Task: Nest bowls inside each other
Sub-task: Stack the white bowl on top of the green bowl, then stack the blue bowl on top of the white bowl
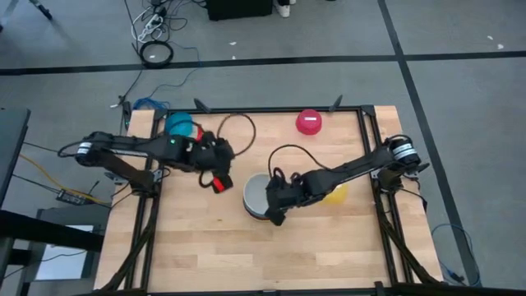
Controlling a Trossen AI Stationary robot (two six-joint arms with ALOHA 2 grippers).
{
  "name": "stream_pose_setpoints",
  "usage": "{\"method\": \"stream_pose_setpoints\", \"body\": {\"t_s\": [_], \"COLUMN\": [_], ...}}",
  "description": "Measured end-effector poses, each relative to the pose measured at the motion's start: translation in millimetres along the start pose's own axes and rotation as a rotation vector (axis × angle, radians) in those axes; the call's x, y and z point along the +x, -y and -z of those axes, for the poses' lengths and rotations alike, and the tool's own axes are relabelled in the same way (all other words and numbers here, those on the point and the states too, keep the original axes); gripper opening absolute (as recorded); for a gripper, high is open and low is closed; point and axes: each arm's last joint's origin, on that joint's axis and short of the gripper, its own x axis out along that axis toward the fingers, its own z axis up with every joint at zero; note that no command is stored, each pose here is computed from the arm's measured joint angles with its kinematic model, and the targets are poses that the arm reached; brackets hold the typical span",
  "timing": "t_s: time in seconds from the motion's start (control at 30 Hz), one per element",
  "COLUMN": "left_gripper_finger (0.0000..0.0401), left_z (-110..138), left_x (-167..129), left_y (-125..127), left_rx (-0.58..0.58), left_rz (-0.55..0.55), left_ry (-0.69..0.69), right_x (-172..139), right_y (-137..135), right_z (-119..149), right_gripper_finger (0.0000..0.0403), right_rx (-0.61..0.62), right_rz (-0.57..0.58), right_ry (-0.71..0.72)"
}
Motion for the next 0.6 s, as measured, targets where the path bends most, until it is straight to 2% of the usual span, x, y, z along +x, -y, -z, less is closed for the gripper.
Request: {"method": "stream_pose_setpoints", "body": {"t_s": [0.13, 0.23, 0.33, 0.43, 0.6], "left_gripper_finger": [0.0154, 0.0154, 0.0154, 0.0154, 0.0154], "left_z": [8.5, 16.4, 28.4, 47.7, 80.5], "left_x": [-9.9, -5.2, 9.3, 31.9, 63.7], "left_y": [-23.6, -35.8, -46.2, -58.2, -81.1], "left_rx": [-0.068, -0.112, -0.154, -0.198, -0.303], "left_rz": [-0.149, -0.201, -0.229, -0.295, -0.384], "left_ry": [-0.021, -0.021, -0.025, -0.069, -0.134], "right_x": [8.1, 8.4, -3.5, -27.8, -46.9], "right_y": [-1.4, 0.8, 9.7, 22.6, 44.3], "right_z": [0.1, -3.2, -14.2, -32.8, -49.0], "right_gripper_finger": [0.0089, 0.0089, 0.0089, 0.0089, 0.0089], "right_rx": [-0.006, -0.018, -0.029, 0.002, 0.004], "right_rz": [0.013, 0.047, 0.094, 0.064, 0.065], "right_ry": [0.007, 0.053, 0.145, 0.226, 0.259]}}
